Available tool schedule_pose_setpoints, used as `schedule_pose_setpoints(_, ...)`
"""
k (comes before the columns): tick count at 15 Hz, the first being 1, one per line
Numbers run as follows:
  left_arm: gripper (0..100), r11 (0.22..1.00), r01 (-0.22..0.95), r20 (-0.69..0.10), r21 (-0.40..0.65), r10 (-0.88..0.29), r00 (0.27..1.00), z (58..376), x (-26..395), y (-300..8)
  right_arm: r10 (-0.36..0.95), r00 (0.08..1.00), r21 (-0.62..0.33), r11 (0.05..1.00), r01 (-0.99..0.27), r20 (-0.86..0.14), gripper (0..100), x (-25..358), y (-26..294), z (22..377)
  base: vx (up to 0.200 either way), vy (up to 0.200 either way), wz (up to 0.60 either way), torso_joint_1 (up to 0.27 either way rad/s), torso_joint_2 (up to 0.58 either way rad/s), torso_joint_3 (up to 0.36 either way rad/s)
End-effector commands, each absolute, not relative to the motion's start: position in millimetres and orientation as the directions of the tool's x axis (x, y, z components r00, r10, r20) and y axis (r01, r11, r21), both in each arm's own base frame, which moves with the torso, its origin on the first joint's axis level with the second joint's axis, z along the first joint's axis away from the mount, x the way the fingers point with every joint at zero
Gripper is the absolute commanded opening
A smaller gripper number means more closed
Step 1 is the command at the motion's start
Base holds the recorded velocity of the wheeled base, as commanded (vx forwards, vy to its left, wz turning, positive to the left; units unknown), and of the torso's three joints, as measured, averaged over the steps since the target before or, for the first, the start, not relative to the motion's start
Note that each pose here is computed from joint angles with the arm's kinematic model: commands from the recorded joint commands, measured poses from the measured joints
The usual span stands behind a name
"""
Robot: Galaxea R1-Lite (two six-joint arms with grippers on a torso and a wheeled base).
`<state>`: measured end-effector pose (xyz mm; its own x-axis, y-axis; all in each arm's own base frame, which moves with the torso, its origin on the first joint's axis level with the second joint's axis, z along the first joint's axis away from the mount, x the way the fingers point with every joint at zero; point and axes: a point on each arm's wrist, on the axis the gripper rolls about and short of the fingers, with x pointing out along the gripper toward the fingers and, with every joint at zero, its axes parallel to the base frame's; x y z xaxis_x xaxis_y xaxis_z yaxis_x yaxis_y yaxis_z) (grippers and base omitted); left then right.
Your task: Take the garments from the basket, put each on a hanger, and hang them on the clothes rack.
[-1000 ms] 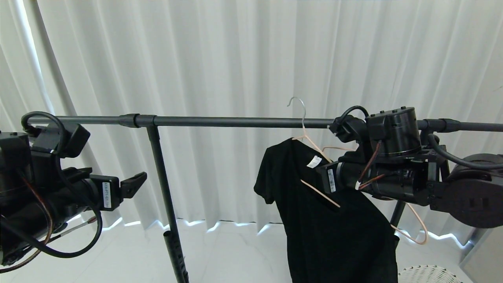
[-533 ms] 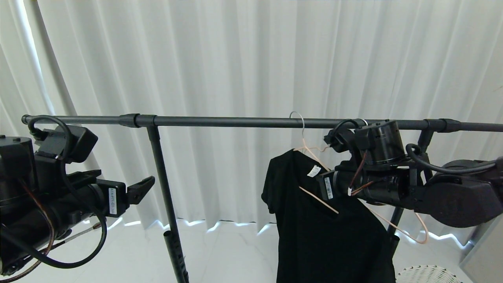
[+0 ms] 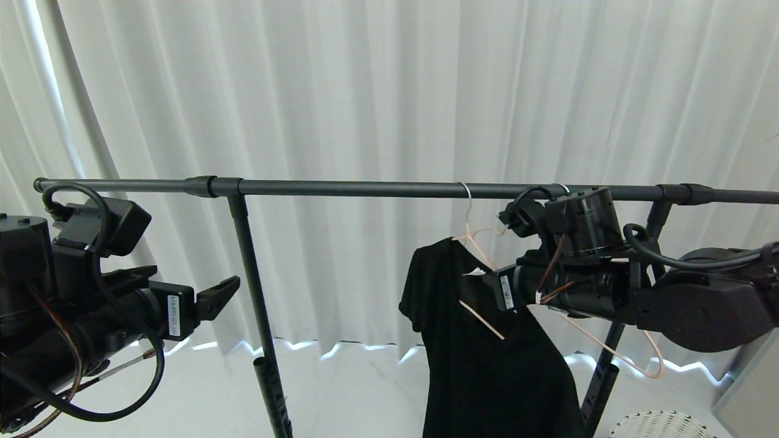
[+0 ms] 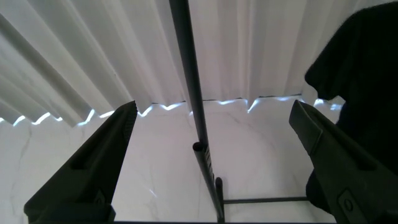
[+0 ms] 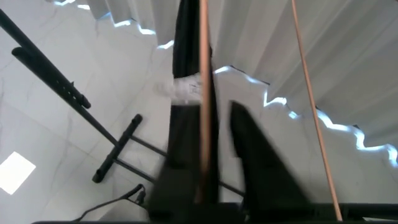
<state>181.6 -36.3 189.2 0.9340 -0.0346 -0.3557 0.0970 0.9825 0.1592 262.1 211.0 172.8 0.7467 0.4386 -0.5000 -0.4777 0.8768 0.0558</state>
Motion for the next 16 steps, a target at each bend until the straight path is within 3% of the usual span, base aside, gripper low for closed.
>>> schedule_pose_setpoints(1,100,0.983,0.096,-0.36,0.159,-0.033,0.932,187.9,181.0,-35.9,0.446,0.755,0.059,0.876,-0.479,-0.48,100,256.9,207.5,181.0,0.0,0.0,0.0,0.0,0.0,0.0)
schedule_pose_setpoints(5,100,0.982,0.098,-0.367,0.162,-0.032,0.929,185.0,178.4,-35.3,0.404,0.774,0.025,0.893,-0.45,-0.487,100,220.2,176.5,219.4,0.0,0.0,0.0,0.0,0.0,0.0)
schedule_pose_setpoints(8,100,0.982,0.097,-0.366,0.163,-0.031,0.93,184.7,175.7,-34.7,0.329,0.751,-0.058,0.897,-0.438,-0.573,100,179.1,146.5,235.0,0.0,0.0,0.0,0.0,0.0,0.0)
schedule_pose_setpoints(9,100,0.982,0.094,-0.364,0.164,-0.028,0.931,184.8,175.8,-34.6,0.267,0.759,-0.129,0.9,-0.417,-0.593,100,168.1,135.0,234.6,0.0,0.0,0.0,0.0,0.0,0.0)
schedule_pose_setpoints(12,100,0.982,0.091,-0.363,0.164,-0.025,0.931,185.1,175.6,-34.0,0.092,0.793,-0.315,0.885,-0.341,-0.602,100,153.4,100.7,218.8,-0.2,0.0,0.0,0.002,0.0,0.001)
schedule_pose_setpoints(16,100,0.983,0.08,-0.354,0.164,-0.017,0.935,186.1,171.7,-31.8,0.012,0.802,-0.376,0.879,-0.293,-0.597,100,140.9,72.7,211.6,-0.2,0.0,0.0,-0.002,0.0,0.002)
